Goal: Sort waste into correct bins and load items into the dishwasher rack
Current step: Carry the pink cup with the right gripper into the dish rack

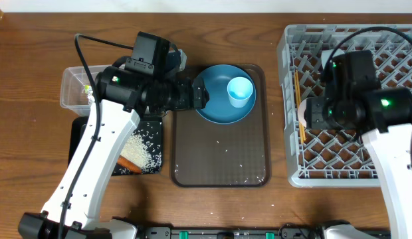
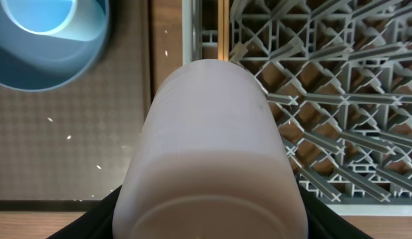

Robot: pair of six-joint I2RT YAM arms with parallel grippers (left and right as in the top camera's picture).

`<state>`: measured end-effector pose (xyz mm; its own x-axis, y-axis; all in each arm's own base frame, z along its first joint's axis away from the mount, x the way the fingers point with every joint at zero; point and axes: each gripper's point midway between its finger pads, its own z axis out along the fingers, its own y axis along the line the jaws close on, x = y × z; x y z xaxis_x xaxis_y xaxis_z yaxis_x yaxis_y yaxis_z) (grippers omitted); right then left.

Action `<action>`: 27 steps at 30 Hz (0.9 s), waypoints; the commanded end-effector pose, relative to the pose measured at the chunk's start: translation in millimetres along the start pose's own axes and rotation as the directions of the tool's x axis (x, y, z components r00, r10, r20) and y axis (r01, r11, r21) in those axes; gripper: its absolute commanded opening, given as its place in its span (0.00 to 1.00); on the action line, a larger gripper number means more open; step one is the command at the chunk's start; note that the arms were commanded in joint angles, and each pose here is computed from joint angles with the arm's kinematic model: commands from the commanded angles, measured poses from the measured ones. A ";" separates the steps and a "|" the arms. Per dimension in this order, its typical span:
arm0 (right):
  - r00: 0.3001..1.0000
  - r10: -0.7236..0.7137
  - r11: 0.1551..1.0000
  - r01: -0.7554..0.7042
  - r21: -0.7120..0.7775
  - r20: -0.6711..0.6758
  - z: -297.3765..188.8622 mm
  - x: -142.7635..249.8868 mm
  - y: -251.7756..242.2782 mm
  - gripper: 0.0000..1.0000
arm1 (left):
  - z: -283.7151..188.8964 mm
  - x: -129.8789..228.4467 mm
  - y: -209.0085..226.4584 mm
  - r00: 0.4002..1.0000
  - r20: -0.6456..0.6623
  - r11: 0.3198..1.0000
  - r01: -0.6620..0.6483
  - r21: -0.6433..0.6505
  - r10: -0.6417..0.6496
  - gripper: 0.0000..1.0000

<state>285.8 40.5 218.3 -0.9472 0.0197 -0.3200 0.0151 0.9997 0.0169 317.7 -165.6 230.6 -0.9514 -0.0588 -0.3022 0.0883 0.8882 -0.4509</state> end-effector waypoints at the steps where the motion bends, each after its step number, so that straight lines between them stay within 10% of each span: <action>1: 0.999 0.029 0.999 -0.028 0.037 -0.025 9.5 -6.0 -7.2 0.48 | 1.7 -0.4 4.9 1.000 -0.001 1.000 0.000 -0.019 0.000 0.97; 27: 0.970 0.103 0.989 -0.077 0.125 -0.220 42.0 13.0 -39.0 0.48 | 1.7 -0.4 4.9 1.000 -0.001 1.000 0.000 -0.019 0.000 0.98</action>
<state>282.7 9.1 170.2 -0.9916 0.0942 -0.0882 0.1003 0.9926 -0.0682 317.8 -165.7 230.7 -0.9513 -0.0589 -0.3025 0.0884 0.8882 -0.4509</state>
